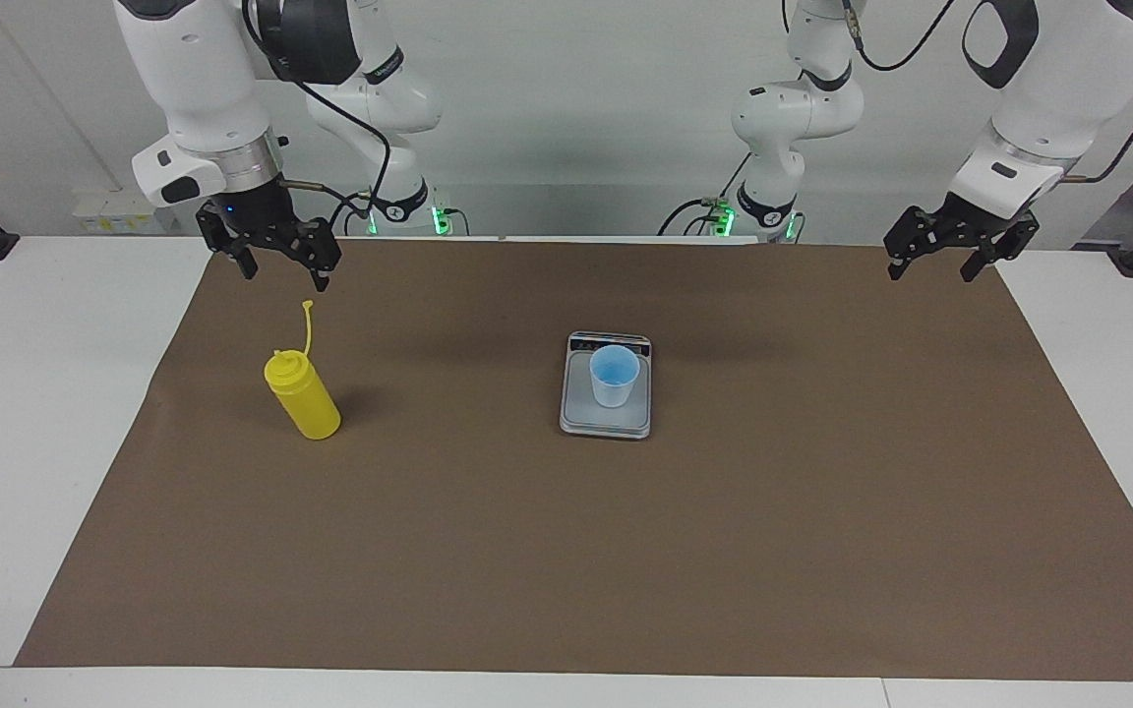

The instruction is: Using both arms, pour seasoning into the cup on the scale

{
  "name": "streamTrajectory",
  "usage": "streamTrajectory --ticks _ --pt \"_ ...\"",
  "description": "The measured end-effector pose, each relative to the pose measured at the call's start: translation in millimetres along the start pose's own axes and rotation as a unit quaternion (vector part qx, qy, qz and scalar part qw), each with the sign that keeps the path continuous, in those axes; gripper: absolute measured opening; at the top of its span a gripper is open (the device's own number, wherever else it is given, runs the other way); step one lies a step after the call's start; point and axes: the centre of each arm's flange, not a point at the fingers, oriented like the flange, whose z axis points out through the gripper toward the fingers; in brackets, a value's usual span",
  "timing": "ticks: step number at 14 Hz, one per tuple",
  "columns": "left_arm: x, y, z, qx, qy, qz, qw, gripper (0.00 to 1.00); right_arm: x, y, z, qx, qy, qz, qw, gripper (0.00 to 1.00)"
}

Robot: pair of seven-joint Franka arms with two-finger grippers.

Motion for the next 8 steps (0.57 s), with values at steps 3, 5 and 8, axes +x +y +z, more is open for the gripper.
streamTrajectory --ticks 3,5,8 --pt "0.0 0.0 0.0 0.0 0.0 0.0 1.0 1.0 1.1 8.5 3.7 0.022 -0.008 0.003 1.0 1.0" --pt "0.0 0.0 0.0 0.0 0.0 0.0 1.0 1.0 1.8 13.8 6.3 0.028 -0.011 -0.003 1.0 1.0" --pt "0.0 0.0 0.0 0.0 0.0 0.0 1.0 1.0 2.1 11.4 8.1 0.028 -0.008 -0.006 1.0 1.0"
